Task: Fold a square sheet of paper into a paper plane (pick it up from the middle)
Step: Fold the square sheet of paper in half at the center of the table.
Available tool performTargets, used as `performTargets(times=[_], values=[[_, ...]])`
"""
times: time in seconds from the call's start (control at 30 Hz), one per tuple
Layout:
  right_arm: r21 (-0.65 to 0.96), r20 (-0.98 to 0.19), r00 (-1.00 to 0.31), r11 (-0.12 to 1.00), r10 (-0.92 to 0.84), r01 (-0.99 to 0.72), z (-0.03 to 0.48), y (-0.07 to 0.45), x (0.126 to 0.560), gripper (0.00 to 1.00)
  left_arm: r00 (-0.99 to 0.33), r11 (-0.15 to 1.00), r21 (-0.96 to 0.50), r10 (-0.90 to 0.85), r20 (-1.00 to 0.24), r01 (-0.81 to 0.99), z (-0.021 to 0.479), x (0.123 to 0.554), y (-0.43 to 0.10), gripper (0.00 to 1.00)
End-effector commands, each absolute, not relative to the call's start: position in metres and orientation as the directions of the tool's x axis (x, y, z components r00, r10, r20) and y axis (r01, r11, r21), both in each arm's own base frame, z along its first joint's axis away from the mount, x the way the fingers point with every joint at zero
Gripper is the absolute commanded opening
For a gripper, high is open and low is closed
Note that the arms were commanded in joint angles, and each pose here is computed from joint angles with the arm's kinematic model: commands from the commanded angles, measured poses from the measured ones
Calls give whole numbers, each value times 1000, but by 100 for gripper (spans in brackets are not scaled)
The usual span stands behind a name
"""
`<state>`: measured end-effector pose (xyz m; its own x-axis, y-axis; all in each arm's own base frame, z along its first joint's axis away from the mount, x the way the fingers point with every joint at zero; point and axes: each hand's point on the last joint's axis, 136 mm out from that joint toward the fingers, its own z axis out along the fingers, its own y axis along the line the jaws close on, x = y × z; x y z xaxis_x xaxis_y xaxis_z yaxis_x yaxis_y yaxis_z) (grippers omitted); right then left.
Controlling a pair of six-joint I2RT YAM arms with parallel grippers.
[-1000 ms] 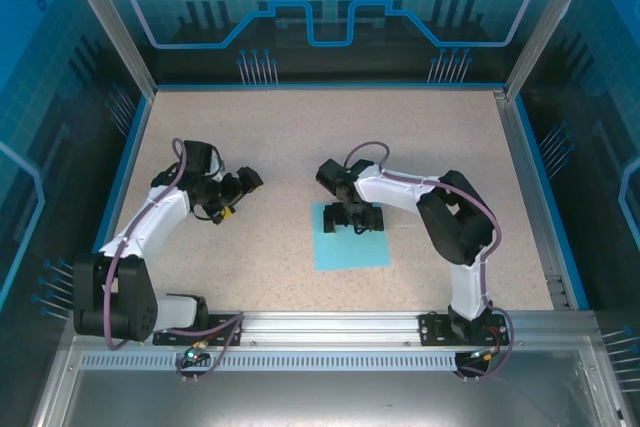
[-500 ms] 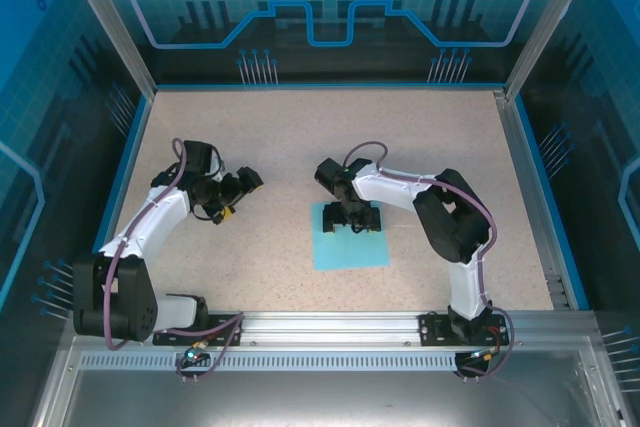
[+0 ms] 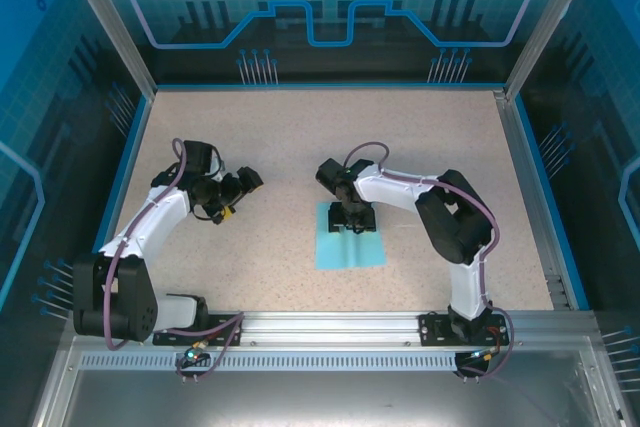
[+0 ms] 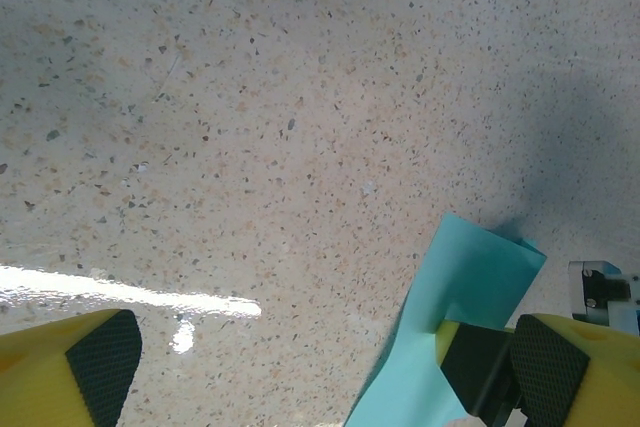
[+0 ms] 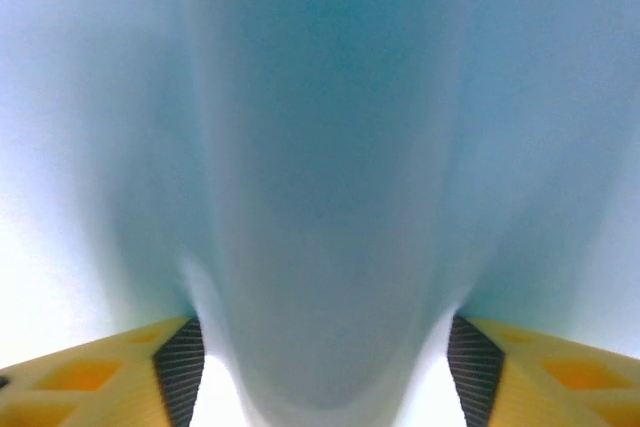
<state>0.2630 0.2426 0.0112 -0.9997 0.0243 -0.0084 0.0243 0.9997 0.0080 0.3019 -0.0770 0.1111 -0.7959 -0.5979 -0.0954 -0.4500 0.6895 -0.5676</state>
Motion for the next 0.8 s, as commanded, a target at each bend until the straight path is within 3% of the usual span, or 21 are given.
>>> performTargets(times=[0.0, 0.13, 0.27, 0.5, 0.63, 0.77], values=[[12, 17, -999, 999, 37, 37, 0, 238, 256, 55, -798, 668, -579, -601, -49, -468, 106, 296, -80, 99], [97, -21, -999, 995, 39, 37, 18, 251, 259, 35, -799, 643, -605, -602, -18, -471, 100, 292, -86, 97], [293, -82, -997, 956, 15, -9, 40, 278, 262, 24, -803, 620, -635, -596, 2, -461, 95, 289, -95, 93], [695, -172, -985, 709, 2, -120, 102, 326, 263, 24, -853, 618, -694, -522, -9, -370, 95, 285, -128, 86], [752, -134, -991, 653, 18, -90, 98, 326, 266, 26, -885, 603, -741, -466, -26, -295, 101, 283, -156, 81], [720, -95, -995, 692, 20, -54, 70, 313, 268, 28, -899, 599, -756, -437, -32, -265, 101, 280, -172, 78]])
